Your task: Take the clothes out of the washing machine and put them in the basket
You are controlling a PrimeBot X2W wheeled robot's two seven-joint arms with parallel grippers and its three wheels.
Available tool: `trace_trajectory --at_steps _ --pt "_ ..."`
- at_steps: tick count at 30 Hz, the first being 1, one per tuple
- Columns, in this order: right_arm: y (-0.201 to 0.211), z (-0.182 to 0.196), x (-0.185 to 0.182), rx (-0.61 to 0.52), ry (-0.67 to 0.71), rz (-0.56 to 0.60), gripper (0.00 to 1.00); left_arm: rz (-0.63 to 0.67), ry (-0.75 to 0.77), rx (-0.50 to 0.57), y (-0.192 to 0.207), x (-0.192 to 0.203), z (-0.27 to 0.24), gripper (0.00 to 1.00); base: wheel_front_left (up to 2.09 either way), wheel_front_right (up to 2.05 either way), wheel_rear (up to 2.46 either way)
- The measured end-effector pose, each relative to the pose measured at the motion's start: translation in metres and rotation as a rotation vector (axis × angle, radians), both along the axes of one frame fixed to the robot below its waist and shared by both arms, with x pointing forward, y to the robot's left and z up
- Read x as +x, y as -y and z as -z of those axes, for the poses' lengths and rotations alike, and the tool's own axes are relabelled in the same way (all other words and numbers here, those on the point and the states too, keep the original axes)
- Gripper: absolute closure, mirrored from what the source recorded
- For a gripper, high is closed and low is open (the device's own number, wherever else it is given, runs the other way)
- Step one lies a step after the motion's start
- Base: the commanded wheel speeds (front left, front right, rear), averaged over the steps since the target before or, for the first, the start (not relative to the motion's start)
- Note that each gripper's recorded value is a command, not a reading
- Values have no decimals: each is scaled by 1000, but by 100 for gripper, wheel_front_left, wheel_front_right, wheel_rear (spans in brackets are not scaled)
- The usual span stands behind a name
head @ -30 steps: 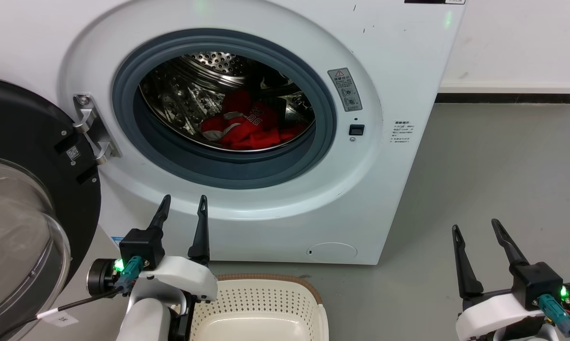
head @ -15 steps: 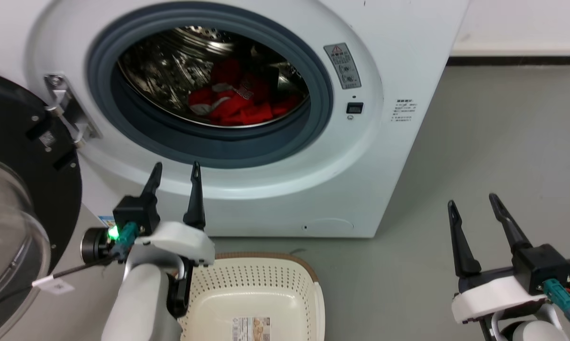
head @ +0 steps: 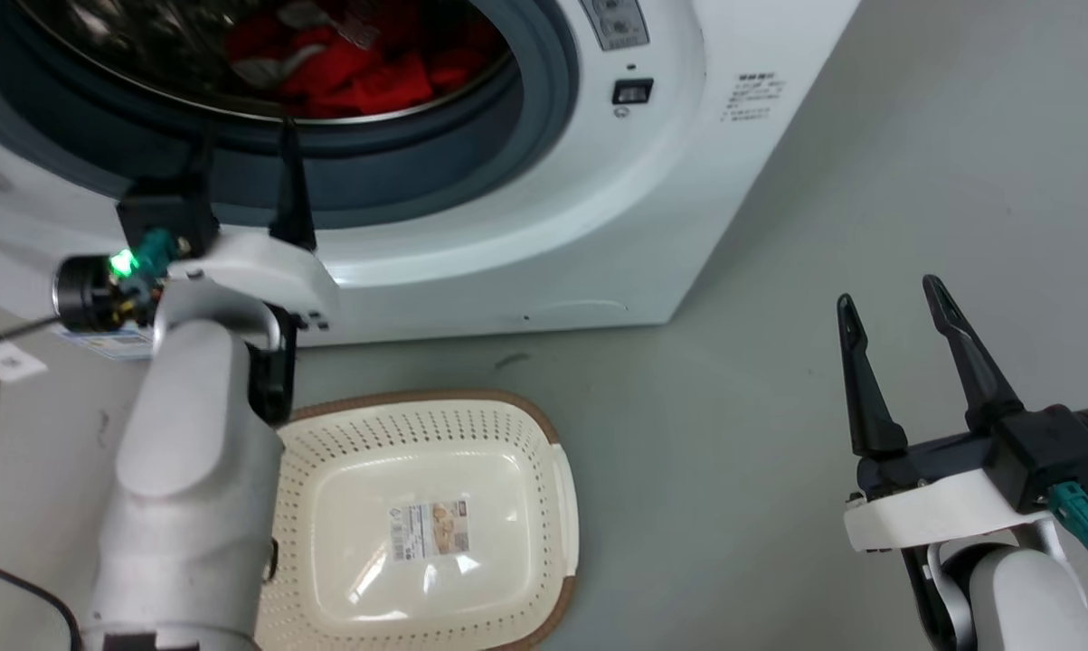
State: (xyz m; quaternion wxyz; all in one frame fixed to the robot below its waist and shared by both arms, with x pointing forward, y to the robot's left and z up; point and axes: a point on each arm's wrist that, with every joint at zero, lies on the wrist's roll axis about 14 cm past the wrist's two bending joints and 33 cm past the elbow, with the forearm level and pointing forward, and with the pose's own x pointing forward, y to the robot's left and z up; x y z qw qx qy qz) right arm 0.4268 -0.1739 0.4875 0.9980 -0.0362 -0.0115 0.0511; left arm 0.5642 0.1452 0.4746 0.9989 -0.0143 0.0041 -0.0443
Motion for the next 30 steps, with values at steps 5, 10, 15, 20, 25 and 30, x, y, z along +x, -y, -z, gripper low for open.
trace_trajectory --at_steps 5,10,15,20,25,30 --pt "7 21 5 14 -46 18 0 28 -42 25 11 37 22 0 0 0 0" --pt "13 44 8 25 -94 36 0 32 -89 48 10 77 42 0 0 0 0" --pt "17 66 13 38 -143 46 0 45 -165 76 12 114 64 0 0 0 0" --pt "20 87 18 50 -190 54 0 64 -250 106 16 146 88 0 0 0 0" --pt "26 101 19 59 -224 70 0 84 -385 111 22 165 117 0 0 0 0" --pt "31 110 16 64 -252 86 0 95 -520 88 28 173 141 0 0 0 0"
